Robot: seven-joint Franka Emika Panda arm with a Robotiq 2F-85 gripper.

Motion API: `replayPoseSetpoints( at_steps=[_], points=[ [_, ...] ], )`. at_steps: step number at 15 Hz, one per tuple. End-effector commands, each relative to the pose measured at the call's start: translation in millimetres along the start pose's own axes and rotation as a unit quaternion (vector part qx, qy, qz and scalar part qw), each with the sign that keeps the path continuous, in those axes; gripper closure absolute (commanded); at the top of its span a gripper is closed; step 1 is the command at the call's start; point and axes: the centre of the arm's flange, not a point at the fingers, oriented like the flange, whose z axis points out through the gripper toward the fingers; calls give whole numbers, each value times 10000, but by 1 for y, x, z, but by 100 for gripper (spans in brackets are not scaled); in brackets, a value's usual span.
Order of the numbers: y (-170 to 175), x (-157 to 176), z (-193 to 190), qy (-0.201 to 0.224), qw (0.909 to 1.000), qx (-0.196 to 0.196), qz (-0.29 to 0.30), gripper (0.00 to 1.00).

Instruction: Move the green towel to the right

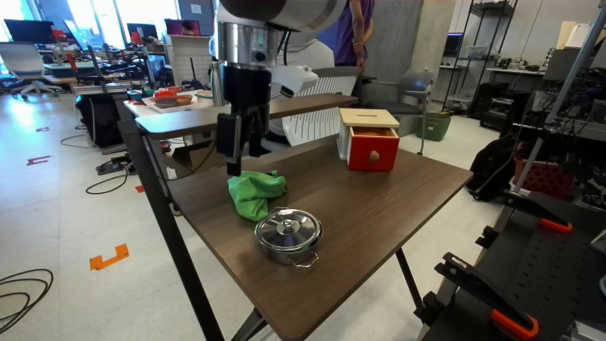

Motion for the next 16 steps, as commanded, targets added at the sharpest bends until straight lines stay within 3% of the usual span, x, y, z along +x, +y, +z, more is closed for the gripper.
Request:
replayPoseSetpoints(
  at_steps=[1, 16],
  points=[
    [12, 14, 17, -146, 9998, -123, 59, 0],
    [21, 19, 56, -651, 9979, -24, 58, 0]
  ],
)
